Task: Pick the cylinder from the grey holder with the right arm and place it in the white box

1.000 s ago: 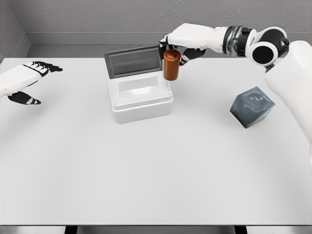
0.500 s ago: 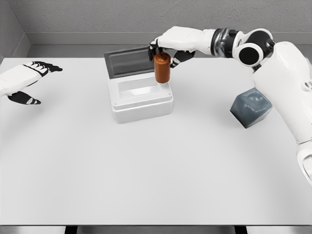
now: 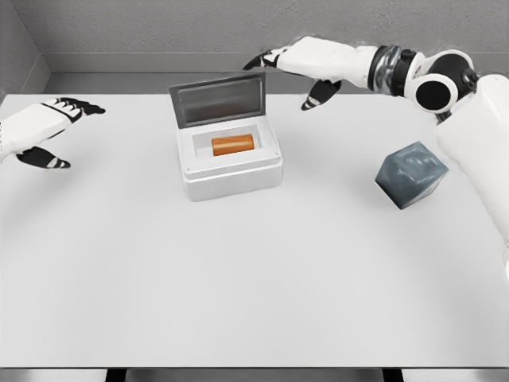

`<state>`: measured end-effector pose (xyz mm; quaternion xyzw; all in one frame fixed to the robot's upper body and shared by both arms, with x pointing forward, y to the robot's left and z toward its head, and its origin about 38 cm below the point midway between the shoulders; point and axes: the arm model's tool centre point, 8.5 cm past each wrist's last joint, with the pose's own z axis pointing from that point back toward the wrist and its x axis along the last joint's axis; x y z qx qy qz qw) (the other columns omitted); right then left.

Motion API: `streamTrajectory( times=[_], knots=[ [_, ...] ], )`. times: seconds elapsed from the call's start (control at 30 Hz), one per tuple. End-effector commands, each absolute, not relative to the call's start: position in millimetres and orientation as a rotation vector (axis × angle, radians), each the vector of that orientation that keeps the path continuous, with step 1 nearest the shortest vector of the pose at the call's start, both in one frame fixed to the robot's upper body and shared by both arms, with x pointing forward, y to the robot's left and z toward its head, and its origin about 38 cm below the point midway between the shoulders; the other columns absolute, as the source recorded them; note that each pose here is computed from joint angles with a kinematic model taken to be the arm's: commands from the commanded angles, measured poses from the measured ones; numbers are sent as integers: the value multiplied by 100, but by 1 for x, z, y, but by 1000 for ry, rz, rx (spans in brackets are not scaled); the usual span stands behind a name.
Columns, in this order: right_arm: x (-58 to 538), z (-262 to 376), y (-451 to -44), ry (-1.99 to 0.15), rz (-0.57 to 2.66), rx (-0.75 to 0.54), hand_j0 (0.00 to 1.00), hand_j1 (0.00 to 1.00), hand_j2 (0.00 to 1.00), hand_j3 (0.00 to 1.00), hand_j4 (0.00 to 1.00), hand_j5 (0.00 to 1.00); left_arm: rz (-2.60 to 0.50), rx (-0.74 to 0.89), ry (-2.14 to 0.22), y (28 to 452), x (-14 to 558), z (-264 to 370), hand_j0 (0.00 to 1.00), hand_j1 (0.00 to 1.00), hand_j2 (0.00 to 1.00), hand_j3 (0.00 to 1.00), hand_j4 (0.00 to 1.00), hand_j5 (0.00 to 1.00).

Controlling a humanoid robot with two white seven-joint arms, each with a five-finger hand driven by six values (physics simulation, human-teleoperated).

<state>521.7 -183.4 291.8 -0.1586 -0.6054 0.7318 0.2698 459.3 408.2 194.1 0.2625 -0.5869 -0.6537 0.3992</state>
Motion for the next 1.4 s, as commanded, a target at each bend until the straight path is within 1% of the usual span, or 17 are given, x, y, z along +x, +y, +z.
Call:
streamTrajectory(
  times=[0.0,0.03,0.07,0.13,0.23,0.33,0.4,0.5,0.57,0.7,0.97,1.37],
  knots=[
    [502,347,-237,-1728,1956,-613,100,100,100,100,100,100,-1625,635,-1514,394,469,189,100,100,100,100,100,100],
    [493,346,-255,-1722,1960,-616,100,100,100,100,100,100,-1611,640,-1517,393,478,195,100,100,100,100,100,100],
    [485,346,-270,-1731,1959,-591,100,100,100,100,100,100,-1596,653,-1518,395,483,200,100,100,100,100,100,100],
    [475,340,-287,-1706,1963,-580,100,100,100,100,100,100,-1553,671,-1521,398,497,207,100,100,100,100,100,100],
    [452,319,-291,-1659,2029,-549,100,100,100,100,100,100,-1547,650,-1557,373,514,210,100,100,100,100,100,100],
    [440,306,-319,-1632,1965,-537,100,100,100,100,100,100,-1544,630,-1554,348,535,209,100,100,100,100,100,100],
    [439,307,-322,-1633,1959,-530,100,100,100,100,100,100,-1583,606,-1547,330,540,202,100,100,100,100,100,100],
    [434,314,-348,-1552,1975,-588,100,100,100,100,100,100,-1631,578,-1542,310,544,199,100,100,100,100,100,100],
    [433,314,-351,-1548,1968,-590,100,100,100,100,100,100,-1651,566,-1555,299,547,201,100,100,100,100,100,100],
    [432,315,-353,-1559,1954,-598,100,100,100,100,100,100,-1660,547,-1560,290,547,199,100,100,100,100,100,100],
    [430,306,-346,-1563,1963,-567,100,100,100,100,100,100,-1707,541,-1600,279,540,206,100,100,100,100,100,100],
    [429,302,-344,-1557,1970,-555,100,100,100,100,100,100,-1739,564,-1589,295,530,211,100,100,100,100,100,100]
  ],
)
